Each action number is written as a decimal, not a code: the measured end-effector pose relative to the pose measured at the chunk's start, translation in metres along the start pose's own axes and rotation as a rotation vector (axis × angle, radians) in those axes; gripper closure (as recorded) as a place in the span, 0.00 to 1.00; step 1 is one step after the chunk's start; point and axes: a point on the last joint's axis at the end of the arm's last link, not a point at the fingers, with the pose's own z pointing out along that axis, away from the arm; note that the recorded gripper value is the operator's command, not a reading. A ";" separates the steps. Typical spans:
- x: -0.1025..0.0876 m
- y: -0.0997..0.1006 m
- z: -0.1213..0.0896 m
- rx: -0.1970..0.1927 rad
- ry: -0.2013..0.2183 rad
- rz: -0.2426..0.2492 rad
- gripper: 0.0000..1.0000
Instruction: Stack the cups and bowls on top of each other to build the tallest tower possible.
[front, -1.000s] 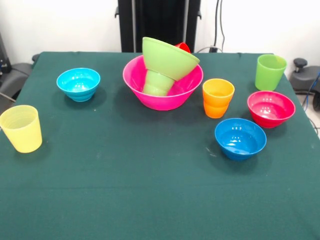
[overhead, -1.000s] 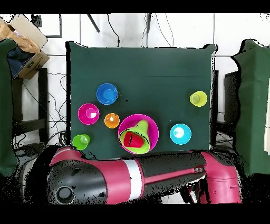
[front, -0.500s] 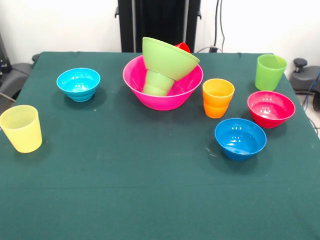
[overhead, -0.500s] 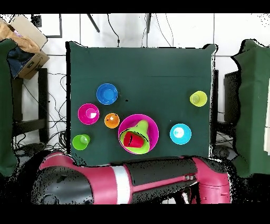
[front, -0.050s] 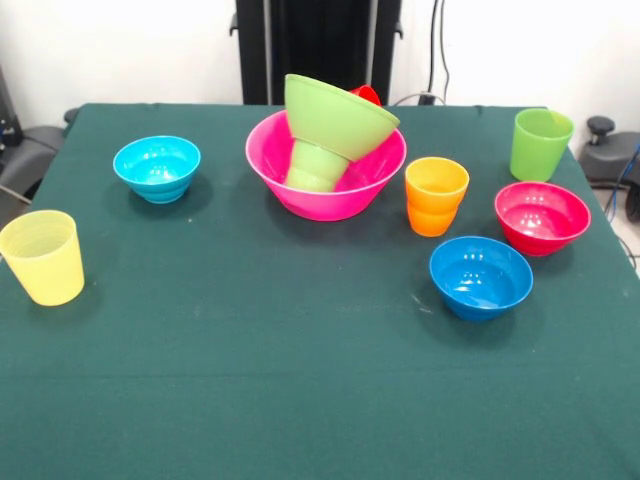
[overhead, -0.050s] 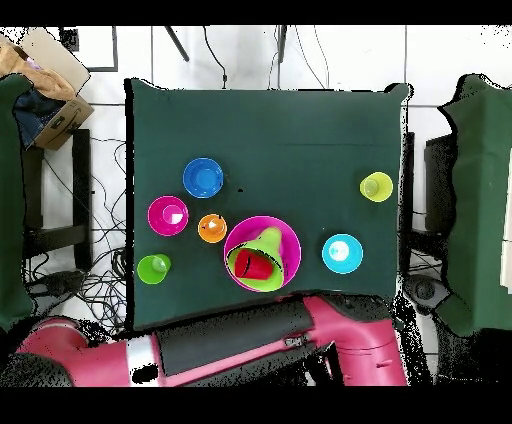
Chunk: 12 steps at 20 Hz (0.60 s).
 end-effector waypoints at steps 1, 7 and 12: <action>-0.003 0.003 -0.003 0.002 -0.001 0.016 0.00; -0.008 0.014 -0.006 0.007 -0.002 0.096 0.00; 0.003 0.020 -0.002 -0.006 0.004 0.130 0.00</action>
